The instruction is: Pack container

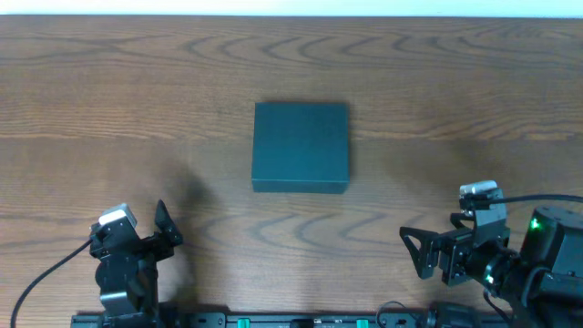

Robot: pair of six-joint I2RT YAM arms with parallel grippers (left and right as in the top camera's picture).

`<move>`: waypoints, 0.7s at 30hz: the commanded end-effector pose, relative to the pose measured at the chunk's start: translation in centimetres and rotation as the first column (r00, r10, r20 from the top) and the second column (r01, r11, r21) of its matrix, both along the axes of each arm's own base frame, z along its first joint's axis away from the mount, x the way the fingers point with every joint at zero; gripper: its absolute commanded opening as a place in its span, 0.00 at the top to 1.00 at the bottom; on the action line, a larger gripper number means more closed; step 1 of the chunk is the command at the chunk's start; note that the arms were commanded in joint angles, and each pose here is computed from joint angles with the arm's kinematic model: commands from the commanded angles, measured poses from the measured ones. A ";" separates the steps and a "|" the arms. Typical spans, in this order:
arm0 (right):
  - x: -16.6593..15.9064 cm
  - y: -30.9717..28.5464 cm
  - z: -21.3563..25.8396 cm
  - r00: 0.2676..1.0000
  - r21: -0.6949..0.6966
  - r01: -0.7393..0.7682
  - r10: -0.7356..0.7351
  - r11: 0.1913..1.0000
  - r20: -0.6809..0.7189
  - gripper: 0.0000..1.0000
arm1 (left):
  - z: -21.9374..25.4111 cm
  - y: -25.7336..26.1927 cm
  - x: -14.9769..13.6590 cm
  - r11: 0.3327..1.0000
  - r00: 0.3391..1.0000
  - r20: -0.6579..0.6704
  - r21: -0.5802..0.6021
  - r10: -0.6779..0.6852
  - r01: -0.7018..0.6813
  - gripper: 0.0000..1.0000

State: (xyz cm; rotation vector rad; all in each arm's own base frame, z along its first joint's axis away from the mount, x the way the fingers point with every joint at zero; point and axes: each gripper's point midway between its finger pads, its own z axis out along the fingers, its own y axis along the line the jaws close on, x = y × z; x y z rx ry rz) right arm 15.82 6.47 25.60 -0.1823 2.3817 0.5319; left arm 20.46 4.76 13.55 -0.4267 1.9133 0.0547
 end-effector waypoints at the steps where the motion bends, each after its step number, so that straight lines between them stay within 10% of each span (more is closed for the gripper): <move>1: -0.1 0.2 0.0 1.000 0.012 0.001 -0.001 1.000 -0.004 0.01 | -0.7 0.7 0.2 0.999 0.999 0.023 -0.023 0.049 -0.048 0.05; 21: -0.1 0.2 0.0 1.000 0.012 0.001 -0.001 1.000 -0.004 0.01 | -2.1 0.6 1.1 0.999 0.999 0.035 -0.024 0.032 -0.031 0.05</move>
